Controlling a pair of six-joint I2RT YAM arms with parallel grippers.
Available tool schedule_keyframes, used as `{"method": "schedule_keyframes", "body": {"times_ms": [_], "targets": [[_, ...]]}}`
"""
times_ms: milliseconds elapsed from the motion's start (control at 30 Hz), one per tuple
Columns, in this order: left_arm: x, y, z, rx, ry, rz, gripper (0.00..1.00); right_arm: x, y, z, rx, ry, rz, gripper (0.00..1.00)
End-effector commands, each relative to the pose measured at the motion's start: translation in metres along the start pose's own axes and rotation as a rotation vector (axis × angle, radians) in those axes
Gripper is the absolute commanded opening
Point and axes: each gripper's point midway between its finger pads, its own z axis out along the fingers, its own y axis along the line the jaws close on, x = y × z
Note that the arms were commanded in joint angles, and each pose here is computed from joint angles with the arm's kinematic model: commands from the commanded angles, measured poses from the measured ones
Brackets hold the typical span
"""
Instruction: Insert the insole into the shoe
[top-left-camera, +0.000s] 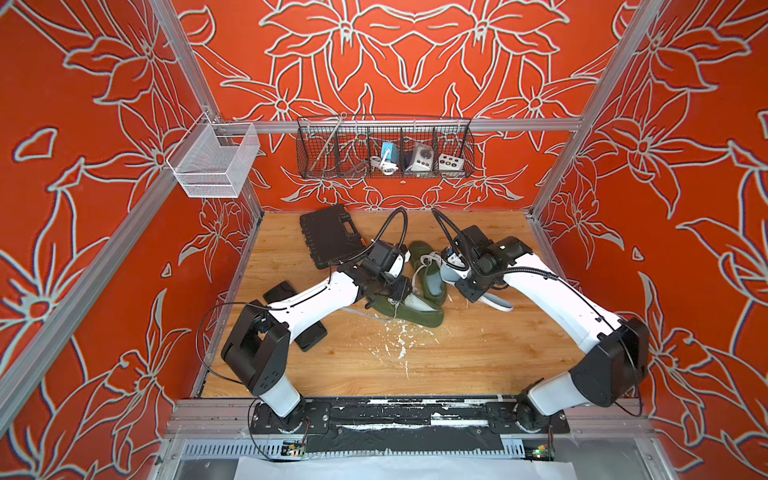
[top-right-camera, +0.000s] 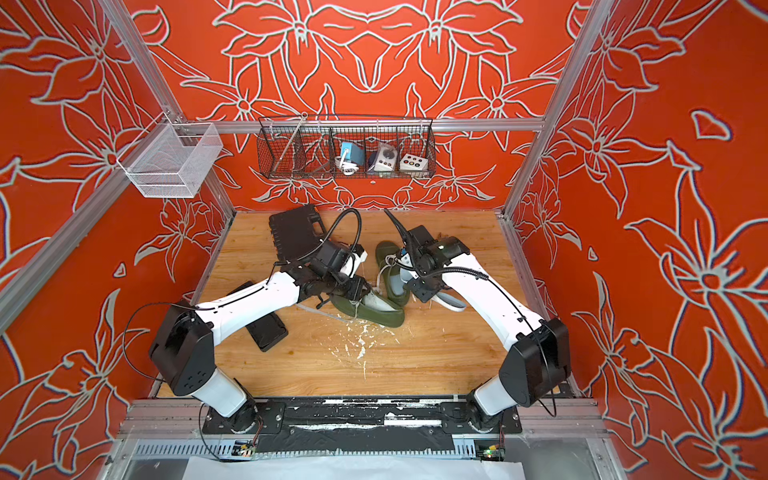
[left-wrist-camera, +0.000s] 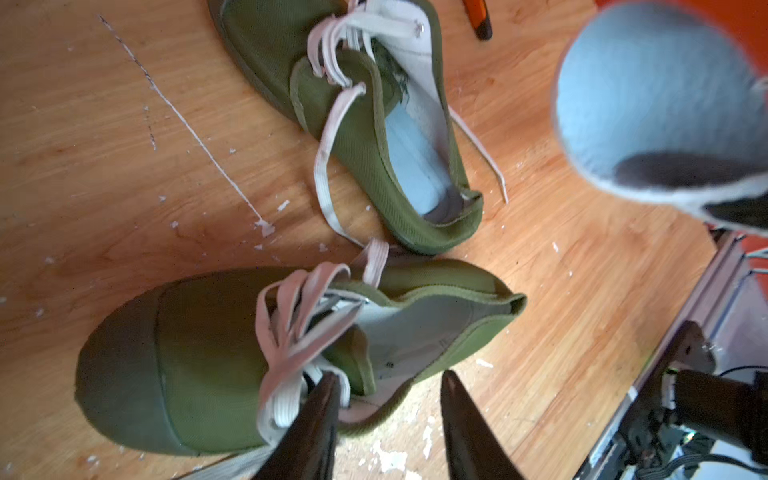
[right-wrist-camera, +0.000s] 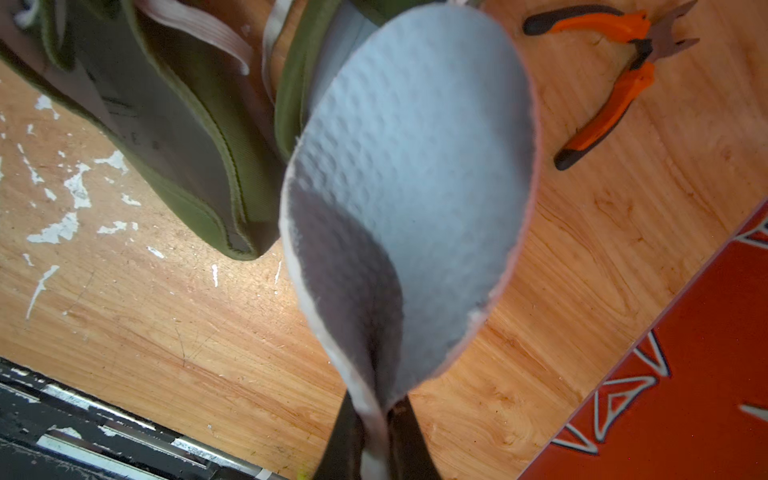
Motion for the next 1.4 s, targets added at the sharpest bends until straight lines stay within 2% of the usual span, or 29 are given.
{"method": "schedule_keyframes", "body": {"times_ms": [0, 233, 567, 733, 900, 1067, 1167, 1367], "targets": [[0.015, 0.022, 0.005, -0.167, 0.077, 0.079, 0.43, 0.009, -0.003, -0.008, 0.008, 0.0, 0.023, 0.07], [0.018, 0.015, 0.02, -0.173, 0.094, 0.078, 0.45, 0.009, 0.0, -0.007, -0.011, -0.004, 0.027, 0.06], [0.018, 0.014, 0.037, -0.184, 0.118, 0.06, 0.42, 0.008, 0.002, -0.005, -0.026, -0.002, 0.025, 0.06], [0.015, 0.02, 0.037, -0.229, 0.114, 0.041, 0.31, 0.009, 0.003, -0.005, -0.029, -0.001, 0.021, 0.06], [0.009, 0.018, 0.033, -0.227, 0.107, 0.044, 0.12, 0.01, 0.008, -0.004, -0.057, -0.003, 0.001, 0.05], [0.007, 0.01, 0.029, -0.147, 0.117, 0.014, 0.0, 0.015, 0.018, -0.005, -0.099, -0.005, -0.044, 0.05], [0.005, 0.006, 0.028, -0.067, 0.126, -0.039, 0.0, 0.019, 0.031, -0.004, -0.113, 0.016, -0.112, 0.04], [-0.005, -0.002, 0.018, 0.158, 0.093, -0.169, 0.0, 0.025, 0.036, -0.003, -0.024, 0.069, -0.246, 0.02]]}}
